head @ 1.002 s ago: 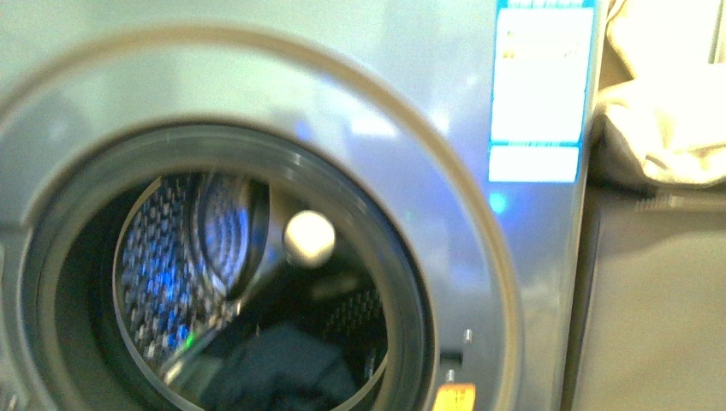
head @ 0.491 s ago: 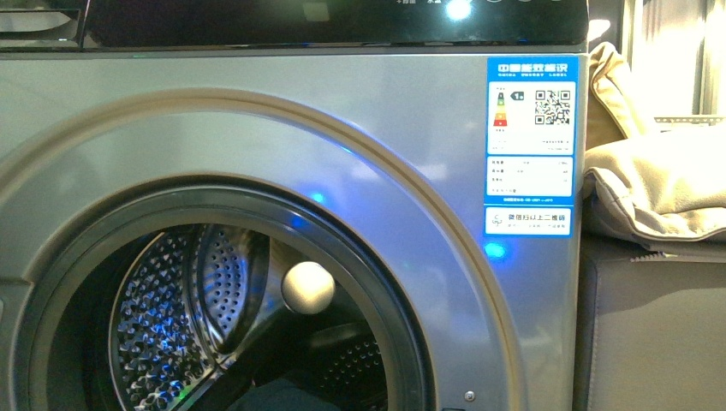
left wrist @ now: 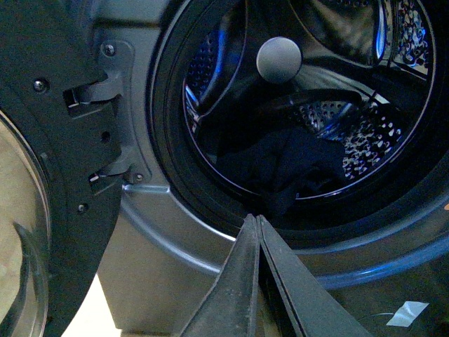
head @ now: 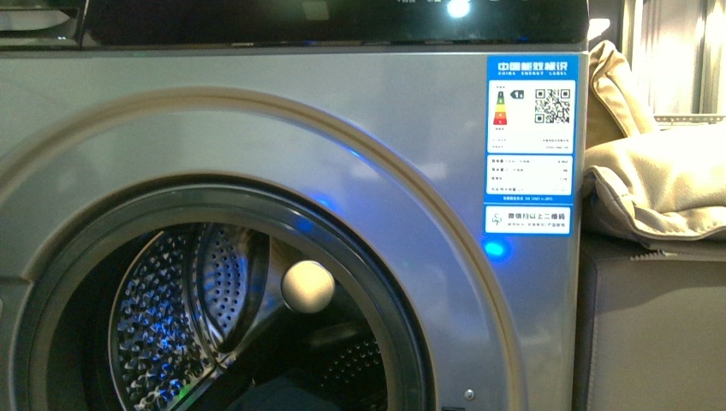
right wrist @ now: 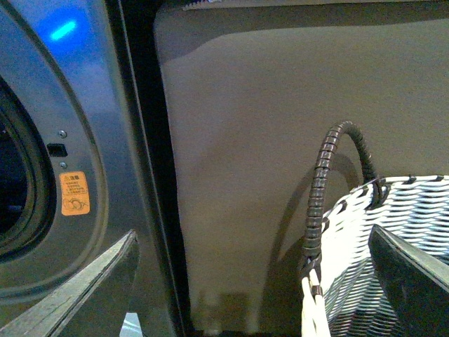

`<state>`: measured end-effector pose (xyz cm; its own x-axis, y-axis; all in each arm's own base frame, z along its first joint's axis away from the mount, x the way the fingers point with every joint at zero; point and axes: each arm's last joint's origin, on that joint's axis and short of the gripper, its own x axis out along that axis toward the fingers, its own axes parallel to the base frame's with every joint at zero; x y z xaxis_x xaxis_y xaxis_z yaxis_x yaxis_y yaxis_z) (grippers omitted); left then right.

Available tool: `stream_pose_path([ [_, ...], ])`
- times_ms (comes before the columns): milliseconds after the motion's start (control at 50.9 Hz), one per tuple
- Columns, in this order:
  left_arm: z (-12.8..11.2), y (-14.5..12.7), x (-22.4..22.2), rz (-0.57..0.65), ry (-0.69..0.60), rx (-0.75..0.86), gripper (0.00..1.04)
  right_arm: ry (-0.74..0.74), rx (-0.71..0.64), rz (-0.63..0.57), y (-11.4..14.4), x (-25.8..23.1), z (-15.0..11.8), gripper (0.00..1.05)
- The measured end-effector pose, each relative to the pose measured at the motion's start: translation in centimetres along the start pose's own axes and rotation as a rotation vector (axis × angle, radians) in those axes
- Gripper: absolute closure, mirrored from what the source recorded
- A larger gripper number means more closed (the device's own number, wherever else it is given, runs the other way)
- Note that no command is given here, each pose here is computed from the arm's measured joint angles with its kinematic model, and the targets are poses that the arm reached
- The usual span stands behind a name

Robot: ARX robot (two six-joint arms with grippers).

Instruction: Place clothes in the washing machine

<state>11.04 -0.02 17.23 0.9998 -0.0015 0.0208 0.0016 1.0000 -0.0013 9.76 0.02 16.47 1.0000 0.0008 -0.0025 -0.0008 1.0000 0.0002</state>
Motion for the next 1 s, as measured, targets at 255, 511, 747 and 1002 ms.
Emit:
stream_pose_path([
  [255,-0.3,0.0,-1.3,0.000,0.008,0.000,1.01,0.000,0.000,0.000,0.0,0.0,0.0,0.08],
  [511,-0.3,0.0,-1.4,0.000,0.006,0.000,1.01,0.000,0.000,0.000,0.0,0.0,0.0,0.08],
  [747,-0.3,0.0,-1.4,0.000,0.007,-0.001,0.84,0.000,0.000,0.000,0.0,0.0,0.0,0.08],
  [1002,-0.3,0.0,-1.4,0.000,0.006,-0.001,0.28,0.000,0.000,0.000,0.0,0.0,0.0,0.08],
])
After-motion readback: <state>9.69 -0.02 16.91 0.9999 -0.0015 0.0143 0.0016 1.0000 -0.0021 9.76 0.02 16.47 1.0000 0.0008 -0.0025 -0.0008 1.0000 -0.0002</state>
